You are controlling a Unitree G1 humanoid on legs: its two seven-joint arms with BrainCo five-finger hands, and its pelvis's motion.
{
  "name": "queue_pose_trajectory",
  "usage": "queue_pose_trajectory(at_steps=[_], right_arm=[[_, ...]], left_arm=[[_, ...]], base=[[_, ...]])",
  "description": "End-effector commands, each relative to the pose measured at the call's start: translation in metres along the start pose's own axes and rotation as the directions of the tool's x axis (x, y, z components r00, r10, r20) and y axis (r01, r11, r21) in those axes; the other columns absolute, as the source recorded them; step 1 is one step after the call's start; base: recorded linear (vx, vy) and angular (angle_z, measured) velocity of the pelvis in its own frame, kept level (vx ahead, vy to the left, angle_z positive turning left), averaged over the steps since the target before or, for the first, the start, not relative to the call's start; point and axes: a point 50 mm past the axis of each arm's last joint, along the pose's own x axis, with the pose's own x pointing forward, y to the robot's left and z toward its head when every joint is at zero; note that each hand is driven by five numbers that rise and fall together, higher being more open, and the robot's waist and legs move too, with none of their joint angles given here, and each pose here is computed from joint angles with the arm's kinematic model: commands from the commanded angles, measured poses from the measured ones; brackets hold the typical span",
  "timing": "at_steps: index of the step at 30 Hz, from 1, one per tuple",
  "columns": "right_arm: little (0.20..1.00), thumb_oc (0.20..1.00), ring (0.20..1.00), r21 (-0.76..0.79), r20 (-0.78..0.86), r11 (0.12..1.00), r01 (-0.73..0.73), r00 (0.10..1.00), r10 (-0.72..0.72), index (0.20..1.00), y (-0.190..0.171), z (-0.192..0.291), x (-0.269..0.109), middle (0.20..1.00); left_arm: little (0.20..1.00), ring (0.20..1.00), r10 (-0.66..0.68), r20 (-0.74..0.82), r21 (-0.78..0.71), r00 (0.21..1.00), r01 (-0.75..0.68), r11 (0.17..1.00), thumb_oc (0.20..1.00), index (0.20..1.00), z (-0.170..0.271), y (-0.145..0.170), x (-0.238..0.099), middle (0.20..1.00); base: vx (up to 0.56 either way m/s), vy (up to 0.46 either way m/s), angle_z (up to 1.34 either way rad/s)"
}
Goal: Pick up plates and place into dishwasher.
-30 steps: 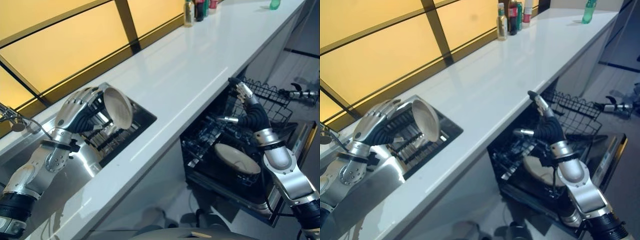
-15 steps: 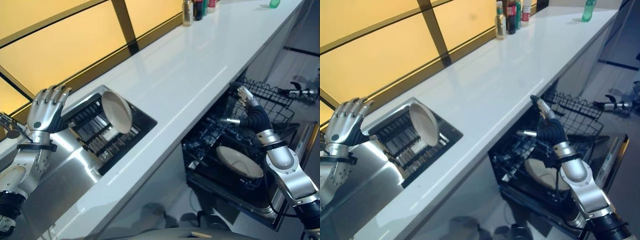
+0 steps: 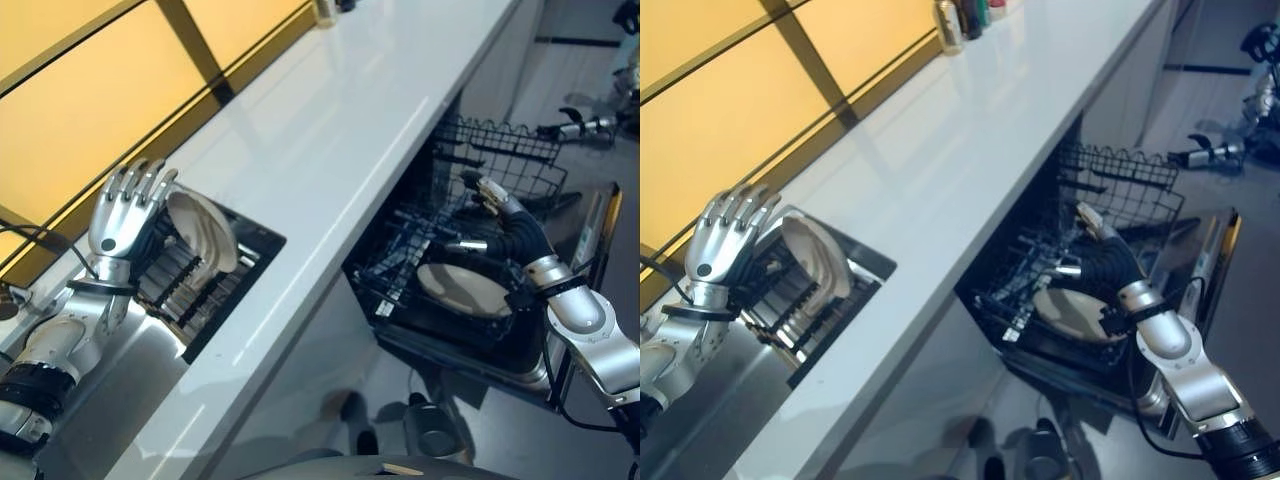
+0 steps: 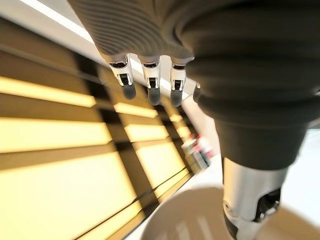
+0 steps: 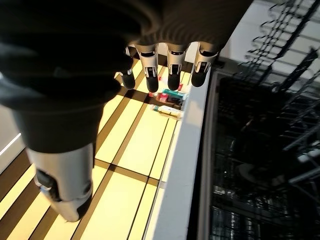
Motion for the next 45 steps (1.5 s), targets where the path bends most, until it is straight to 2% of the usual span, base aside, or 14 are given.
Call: queue_pose_trajectory(at_steps=[1, 7, 10, 13, 15, 19, 33, 45], right_arm=[[1.000, 1.000, 1.000, -0.007, 0.083, 1.000, -0.014, 0.996, 0.015, 1.000, -0.010, 0.017, 0.002, 1.000], [1.000, 1.000, 1.000, -0.037, 0.056, 0.999, -0.027, 0.998, 0.029, 1.000, -0.018, 0.016, -0.001, 1.000], [1.000, 1.000, 1.000, -0.057, 0.037, 0.997, -0.044, 0.998, 0.046, 1.000, -0.024, 0.016, -0.001, 1.000], [1.000, 1.000, 1.000, -0.083, 0.026, 0.994, -0.071, 0.997, 0.073, 1.000, -0.028, 0.020, 0.000, 1.000], [1.000, 1.000, 1.000, -0.104, 0.024, 0.991, -0.079, 0.996, 0.082, 1.000, -0.032, 0.023, 0.000, 1.000], [1.000, 1.000, 1.000, -0.120, 0.024, 0.991, -0.066, 0.997, 0.069, 1.000, -0.038, 0.027, 0.002, 1.000], [1.000, 1.000, 1.000, -0.151, -0.022, 0.985, -0.081, 0.997, 0.078, 1.000, -0.047, 0.022, -0.016, 1.000], [1.000, 1.000, 1.000, -0.168, -0.046, 0.982, -0.083, 0.996, 0.076, 1.000, -0.053, 0.021, -0.019, 1.000]], left_arm=[[1.000, 1.000, 0.137, -0.072, 0.073, 0.988, -0.132, 0.989, 1.000, 1.000, -0.015, 0.010, 0.014, 1.000], [1.000, 1.000, 0.106, -0.088, 0.107, 0.990, -0.096, 0.990, 1.000, 1.000, -0.010, -0.002, 0.013, 1.000], [1.000, 1.000, 0.023, -0.078, 0.090, 0.997, -0.016, 0.996, 1.000, 1.000, -0.004, -0.013, 0.008, 1.000], [1.000, 1.000, -0.144, -0.040, 0.065, 0.989, 0.146, 0.987, 1.000, 1.000, 0.006, -0.029, 0.002, 1.000], [1.000, 1.000, -0.344, -0.003, 0.028, 0.939, 0.344, 0.939, 1.000, 1.000, 0.014, -0.044, -0.005, 1.000], [1.000, 1.000, -0.459, 0.010, -0.006, 0.888, 0.459, 0.888, 1.000, 1.000, 0.013, -0.053, -0.016, 1.000], [1.000, 1.000, -0.426, -0.046, 0.025, 0.904, 0.427, 0.904, 1.000, 1.000, -0.004, -0.048, -0.030, 1.000], [1.000, 1.000, -0.463, -0.159, 0.118, 0.872, 0.482, 0.868, 1.000, 1.000, -0.020, -0.055, -0.051, 1.000]], base=[[0.10, 0.058, -0.11], [0.11, 0.069, -0.15], [0.11, 0.103, -0.03], [0.05, 0.101, -0.02], [0.00, 0.083, -0.09], [-0.02, 0.047, -0.03], [0.01, 0.051, 0.11], [0.00, 0.038, 0.08]])
